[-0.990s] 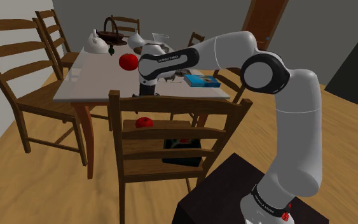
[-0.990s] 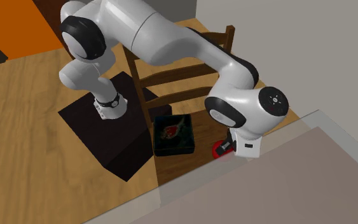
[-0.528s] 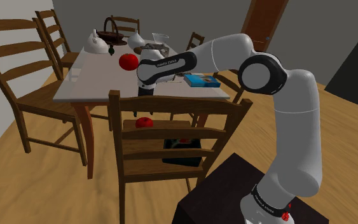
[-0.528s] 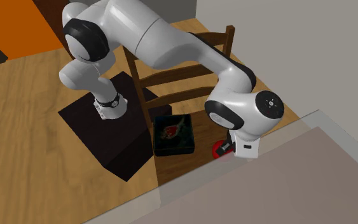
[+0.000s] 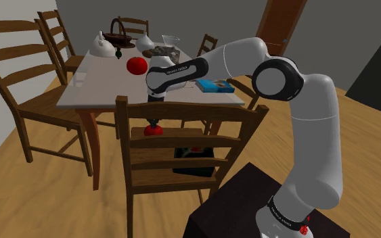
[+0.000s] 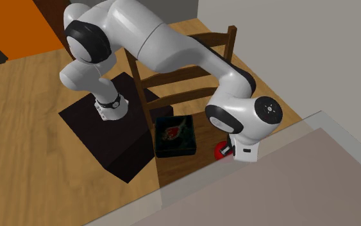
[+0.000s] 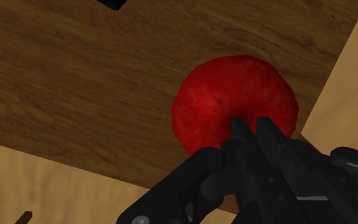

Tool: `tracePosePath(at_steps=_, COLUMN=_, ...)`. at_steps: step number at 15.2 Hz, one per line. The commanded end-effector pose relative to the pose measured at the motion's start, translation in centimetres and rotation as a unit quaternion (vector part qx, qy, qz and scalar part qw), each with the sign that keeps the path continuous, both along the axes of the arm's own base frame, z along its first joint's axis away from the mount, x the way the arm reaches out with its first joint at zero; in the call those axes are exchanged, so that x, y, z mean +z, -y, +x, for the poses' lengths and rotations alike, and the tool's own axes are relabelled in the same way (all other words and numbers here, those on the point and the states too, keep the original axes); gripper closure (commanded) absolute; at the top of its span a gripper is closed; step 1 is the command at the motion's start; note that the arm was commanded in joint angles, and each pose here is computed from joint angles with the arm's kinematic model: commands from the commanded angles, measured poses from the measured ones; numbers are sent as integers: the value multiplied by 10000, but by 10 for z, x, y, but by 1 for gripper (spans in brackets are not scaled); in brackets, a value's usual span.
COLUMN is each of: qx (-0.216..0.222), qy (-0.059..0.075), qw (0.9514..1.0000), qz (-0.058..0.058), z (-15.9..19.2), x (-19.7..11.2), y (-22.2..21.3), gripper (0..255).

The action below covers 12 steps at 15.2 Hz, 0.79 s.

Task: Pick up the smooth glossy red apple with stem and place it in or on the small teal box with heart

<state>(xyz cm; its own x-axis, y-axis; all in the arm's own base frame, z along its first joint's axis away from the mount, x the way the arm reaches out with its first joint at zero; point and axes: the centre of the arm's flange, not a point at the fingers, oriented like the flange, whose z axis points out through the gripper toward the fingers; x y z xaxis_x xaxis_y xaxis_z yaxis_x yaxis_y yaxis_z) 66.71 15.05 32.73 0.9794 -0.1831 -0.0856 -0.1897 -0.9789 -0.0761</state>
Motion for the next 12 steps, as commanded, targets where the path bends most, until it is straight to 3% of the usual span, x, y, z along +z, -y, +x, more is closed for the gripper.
tracePosePath(at_steps=1, qx=-2, qy=-8, qw=10000, qz=-2, z=0, x=-2, y=0, gripper=255)
tracePosePath(at_steps=5, qx=-2, qy=-8, qw=10000, qz=-2, z=1, x=-3, y=0, gripper=255)
tracePosePath(at_steps=12, qx=-1, qy=-8, qw=10000, qz=-3, z=3, x=33, y=5, gripper=255)
